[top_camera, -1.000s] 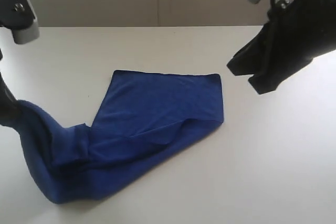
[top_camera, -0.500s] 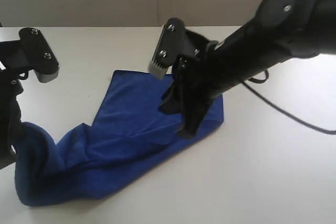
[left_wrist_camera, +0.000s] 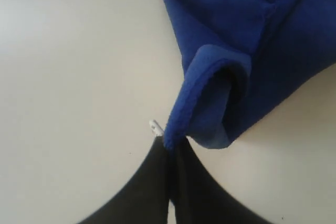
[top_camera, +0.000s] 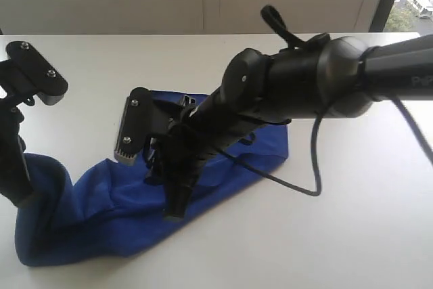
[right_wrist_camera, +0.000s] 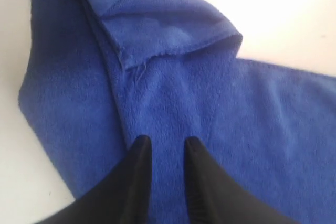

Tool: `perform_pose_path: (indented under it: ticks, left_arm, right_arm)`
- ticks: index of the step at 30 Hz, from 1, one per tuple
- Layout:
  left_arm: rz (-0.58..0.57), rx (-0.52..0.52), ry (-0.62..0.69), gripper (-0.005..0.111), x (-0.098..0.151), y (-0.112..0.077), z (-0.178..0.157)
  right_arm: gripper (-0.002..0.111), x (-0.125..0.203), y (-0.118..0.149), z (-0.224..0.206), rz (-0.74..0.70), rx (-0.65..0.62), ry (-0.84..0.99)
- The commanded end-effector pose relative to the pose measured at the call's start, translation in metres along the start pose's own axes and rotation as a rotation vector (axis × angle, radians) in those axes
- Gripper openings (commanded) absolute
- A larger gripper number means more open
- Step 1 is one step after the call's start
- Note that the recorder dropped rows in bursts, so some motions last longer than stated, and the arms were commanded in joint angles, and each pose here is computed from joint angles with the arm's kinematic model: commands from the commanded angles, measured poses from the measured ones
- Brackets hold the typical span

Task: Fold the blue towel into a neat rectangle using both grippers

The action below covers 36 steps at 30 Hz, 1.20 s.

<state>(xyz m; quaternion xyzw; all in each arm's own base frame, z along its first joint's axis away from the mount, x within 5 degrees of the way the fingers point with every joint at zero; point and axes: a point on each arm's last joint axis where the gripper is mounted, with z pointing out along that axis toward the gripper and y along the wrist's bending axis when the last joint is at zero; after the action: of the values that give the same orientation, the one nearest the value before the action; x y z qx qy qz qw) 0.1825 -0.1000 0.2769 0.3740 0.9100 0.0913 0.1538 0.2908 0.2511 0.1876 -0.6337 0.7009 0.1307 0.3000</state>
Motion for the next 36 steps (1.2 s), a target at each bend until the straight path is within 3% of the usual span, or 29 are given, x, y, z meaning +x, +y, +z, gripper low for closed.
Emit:
perform_pose_path:
  ticks: [1,4,9,16,21,36]
  left_arm:
    - [-0.101,-0.015,-0.004,0.000,0.001,0.001,0.000]
    - [-0.127,-0.021,-0.003,0.000,0.001,0.001,0.000]
    - [-0.030,-0.025,-0.005,0.000,0.001,0.002,0.000]
    - [-0.031,-0.024,-0.032,0.000,-0.002,0.001,0.000]
    - [-0.032,-0.022,-0.040,0.000,-0.002,0.001,0.000]
    - [-0.039,-0.017,-0.048,0.000,-0.003,0.001,0.000]
  right_arm:
    - [0.022,-0.016,0.002,0.017,-0.030,-0.015,-0.023]
    - [0.022,-0.020,0.005,0.028,-0.030,-0.030,-0.030]
    - [0.022,-0.022,0.009,0.039,-0.044,-0.059,-0.068]
    - [0.022,-0.022,0.016,0.052,-0.080,-0.137,-0.140]
    - [0.040,-0.023,0.014,0.058,-0.073,-0.137,-0.155]
    - [0.039,-0.015,0.007,0.080,-0.049,-0.089,-0.125]
